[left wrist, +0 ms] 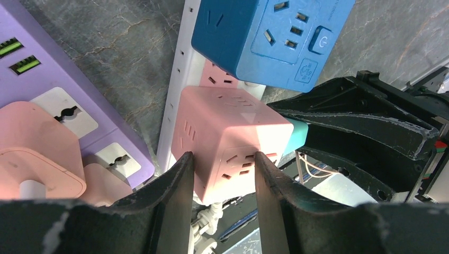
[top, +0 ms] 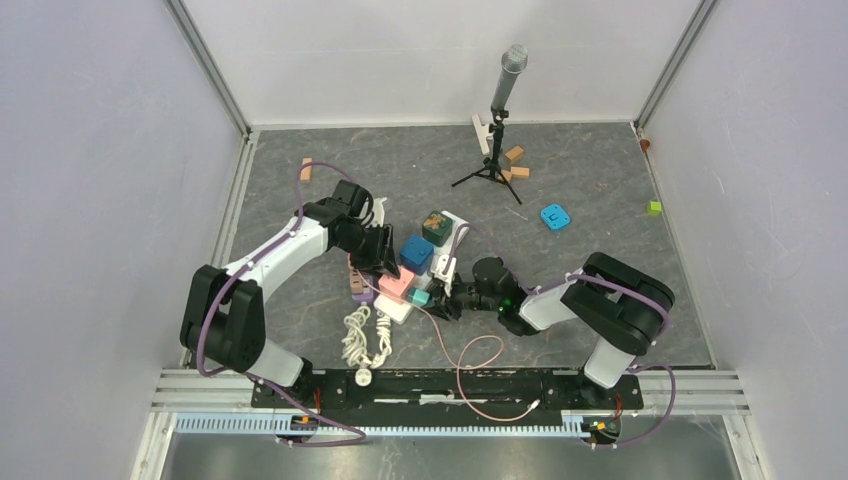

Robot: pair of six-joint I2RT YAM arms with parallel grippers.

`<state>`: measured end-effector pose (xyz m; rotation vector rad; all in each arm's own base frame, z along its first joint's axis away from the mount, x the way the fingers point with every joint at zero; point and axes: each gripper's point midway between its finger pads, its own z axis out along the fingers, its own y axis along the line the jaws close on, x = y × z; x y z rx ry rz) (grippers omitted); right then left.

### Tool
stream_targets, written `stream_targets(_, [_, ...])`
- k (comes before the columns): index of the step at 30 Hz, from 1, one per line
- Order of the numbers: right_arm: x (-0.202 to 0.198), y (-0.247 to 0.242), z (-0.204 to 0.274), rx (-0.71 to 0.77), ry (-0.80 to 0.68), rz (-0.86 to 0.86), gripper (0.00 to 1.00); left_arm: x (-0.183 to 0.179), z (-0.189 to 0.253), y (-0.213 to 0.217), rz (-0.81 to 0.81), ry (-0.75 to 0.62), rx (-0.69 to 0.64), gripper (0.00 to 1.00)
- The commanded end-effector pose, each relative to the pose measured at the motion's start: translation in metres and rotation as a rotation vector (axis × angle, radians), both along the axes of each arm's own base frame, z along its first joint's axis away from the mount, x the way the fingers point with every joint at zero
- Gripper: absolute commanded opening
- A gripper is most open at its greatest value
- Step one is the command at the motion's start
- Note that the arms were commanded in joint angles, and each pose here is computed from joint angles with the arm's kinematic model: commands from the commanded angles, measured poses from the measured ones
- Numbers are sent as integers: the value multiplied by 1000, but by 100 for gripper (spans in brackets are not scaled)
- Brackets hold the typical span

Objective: Insert the plug
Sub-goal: Insert the plug into the socket.

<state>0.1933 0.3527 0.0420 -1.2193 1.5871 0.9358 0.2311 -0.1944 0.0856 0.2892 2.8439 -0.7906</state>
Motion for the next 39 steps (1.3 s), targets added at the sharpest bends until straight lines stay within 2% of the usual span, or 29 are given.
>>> stream_targets(1, [61,26,56,125,-99,-224,0,-51,-39,-5,-96,192,40,6])
stream_targets(9, [63,30,64,165,-46,-255,0,-52,-41,-4,-97,199,45,5])
stream_targets(26, [79,37,55,34,1,-388,0,-53,-47,-4,-102,211,60,3])
stream_targets(39, [91,38,67,30,-31,-492,0,-53,-54,-1,-95,230,88,2])
